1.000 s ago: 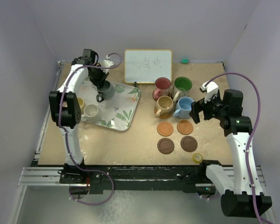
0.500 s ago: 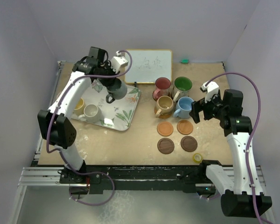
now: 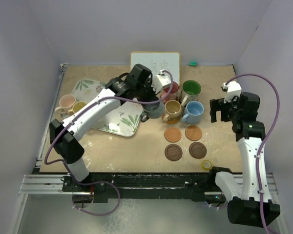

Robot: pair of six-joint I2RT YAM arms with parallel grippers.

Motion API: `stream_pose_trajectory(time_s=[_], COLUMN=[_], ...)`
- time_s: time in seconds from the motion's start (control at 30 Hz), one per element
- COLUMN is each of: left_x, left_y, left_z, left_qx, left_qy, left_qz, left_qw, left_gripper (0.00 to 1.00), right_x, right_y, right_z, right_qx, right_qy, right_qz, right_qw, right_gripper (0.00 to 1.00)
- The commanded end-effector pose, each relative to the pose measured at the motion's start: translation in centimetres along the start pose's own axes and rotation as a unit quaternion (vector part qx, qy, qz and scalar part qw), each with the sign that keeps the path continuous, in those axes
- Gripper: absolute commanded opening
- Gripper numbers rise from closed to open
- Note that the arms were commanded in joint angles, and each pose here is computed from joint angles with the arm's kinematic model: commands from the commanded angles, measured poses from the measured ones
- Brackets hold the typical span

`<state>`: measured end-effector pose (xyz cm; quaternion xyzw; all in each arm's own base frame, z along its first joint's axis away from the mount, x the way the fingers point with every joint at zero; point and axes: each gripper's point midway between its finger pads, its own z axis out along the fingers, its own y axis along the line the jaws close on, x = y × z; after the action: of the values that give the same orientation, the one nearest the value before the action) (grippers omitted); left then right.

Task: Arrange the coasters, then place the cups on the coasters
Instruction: Place the cup on the coaster.

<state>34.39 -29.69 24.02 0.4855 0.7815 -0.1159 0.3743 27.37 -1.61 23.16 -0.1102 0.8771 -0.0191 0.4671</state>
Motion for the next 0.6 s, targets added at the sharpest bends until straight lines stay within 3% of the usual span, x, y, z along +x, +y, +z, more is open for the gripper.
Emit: stream_pose_trajectory(time_s=[0.0, 0.33, 0.57], left_x=[-6.4, -9.7, -10.7], left_y=[-1.1, -7.1, -11.6], left_z=[-0.5, 5.3, 9.5], left_qx=[-0.029, 0.005, 0.024], left_qy=[-0.088, -0.089, -0.071], left_qz=[-0.009, -0.026, -0.022], left_qw=[0.996, 0.996, 0.997], left_gripper=[0.03, 0.03, 0.03], right_x=[-0.5, 1.3, 1.6], right_y=[-3.7, -9.2, -10.3], right_z=[-0.2, -1.2, -2.0], right_qx=[0.087, 0.218, 0.249], right_qy=[-0.011, 0.021, 0.023], right_qz=[0.043, 0.092, 0.098], right_qw=[0.995, 0.971, 0.963], right_gripper=[1.00, 1.00, 1.00])
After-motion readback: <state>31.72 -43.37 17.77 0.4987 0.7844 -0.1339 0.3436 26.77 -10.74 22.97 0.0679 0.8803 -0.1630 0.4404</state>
